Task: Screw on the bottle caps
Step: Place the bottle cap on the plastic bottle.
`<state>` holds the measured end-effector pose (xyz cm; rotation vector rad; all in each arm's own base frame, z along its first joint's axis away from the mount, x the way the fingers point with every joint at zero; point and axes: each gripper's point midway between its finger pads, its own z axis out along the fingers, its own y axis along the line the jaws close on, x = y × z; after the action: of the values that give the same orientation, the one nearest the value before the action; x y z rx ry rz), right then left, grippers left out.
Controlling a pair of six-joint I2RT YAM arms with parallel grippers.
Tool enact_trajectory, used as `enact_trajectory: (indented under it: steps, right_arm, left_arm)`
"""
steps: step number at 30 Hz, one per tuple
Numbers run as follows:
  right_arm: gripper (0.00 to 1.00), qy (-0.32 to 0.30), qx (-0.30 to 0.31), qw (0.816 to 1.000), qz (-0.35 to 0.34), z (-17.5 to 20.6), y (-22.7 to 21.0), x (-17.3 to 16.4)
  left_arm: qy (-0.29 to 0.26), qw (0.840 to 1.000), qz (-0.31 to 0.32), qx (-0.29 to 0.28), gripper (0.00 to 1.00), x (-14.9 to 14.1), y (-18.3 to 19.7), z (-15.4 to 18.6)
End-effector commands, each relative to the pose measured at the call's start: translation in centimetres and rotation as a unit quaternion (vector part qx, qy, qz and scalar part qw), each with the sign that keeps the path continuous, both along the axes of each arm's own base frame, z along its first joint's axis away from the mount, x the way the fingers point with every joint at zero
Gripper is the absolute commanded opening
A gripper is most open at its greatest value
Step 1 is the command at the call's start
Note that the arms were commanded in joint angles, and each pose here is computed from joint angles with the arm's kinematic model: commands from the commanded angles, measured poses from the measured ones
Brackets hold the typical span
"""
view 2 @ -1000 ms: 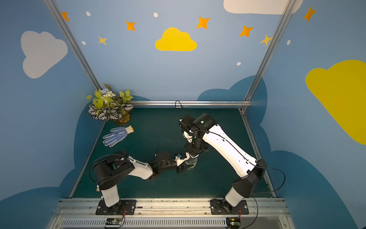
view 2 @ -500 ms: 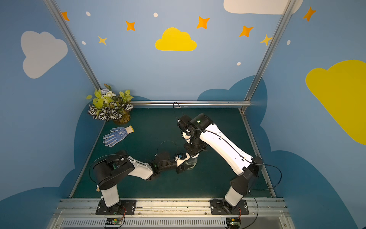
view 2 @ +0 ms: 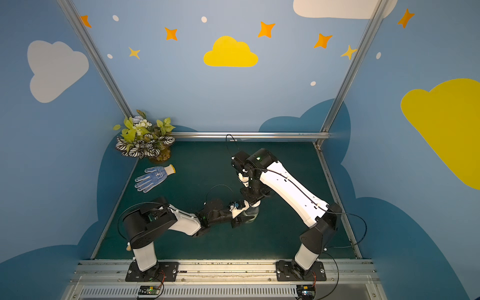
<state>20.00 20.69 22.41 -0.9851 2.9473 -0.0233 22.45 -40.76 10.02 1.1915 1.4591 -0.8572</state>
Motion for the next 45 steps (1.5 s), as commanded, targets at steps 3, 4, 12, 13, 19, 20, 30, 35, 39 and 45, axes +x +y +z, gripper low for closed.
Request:
enact_trajectory:
  steps: [3,4,12,13,19,20,30,35,39,45]
  right_arm:
    - [0.46,0.013,-0.020,1.000,0.008,0.3,-0.7,-0.6]
    - [0.46,0.014,-0.021,1.000,0.008,0.3,-0.6,-0.6]
    - [0.47,0.010,-0.019,1.000,0.008,0.5,-0.7,-0.6]
    - [0.47,0.009,-0.018,1.000,0.007,0.6,-0.8,-0.6]
    - [0.46,0.002,-0.017,1.000,0.004,1.1,-1.2,-0.8]
    - [0.46,0.001,-0.016,1.000,0.004,1.2,-1.3,-0.9]
    - [0.44,-0.007,-0.012,1.000,-0.002,1.4,-1.6,-0.9]
    - [0.45,-0.028,0.003,1.000,-0.007,1.9,-1.4,-0.4]
    - [0.45,-0.028,0.012,1.000,-0.009,1.9,-1.2,-0.4]
    - [0.45,-0.029,0.022,0.999,-0.010,1.7,-0.9,-0.5]
  left_arm:
    - [-0.021,0.999,-0.027,-0.017,0.50,-0.9,-1.0,1.0]
    - [-0.021,0.999,-0.027,-0.019,0.50,-0.9,-1.1,1.1]
    - [-0.020,0.999,-0.023,-0.021,0.51,-0.8,-1.0,1.2]
    - [-0.020,0.999,-0.023,-0.021,0.51,-0.8,-1.0,1.1]
    - [-0.015,0.999,-0.018,-0.028,0.51,-0.6,-1.1,1.1]
    - [-0.014,0.999,-0.016,-0.029,0.51,-0.5,-1.1,1.2]
    - [-0.003,0.999,-0.013,-0.035,0.51,-0.3,-1.1,1.2]
    - [0.002,0.999,-0.014,-0.041,0.51,-0.3,-1.0,1.4]
    - [0.006,0.999,-0.013,-0.043,0.51,-0.3,-1.0,1.5]
    - [0.010,0.999,-0.014,-0.049,0.51,-0.3,-1.0,1.8]
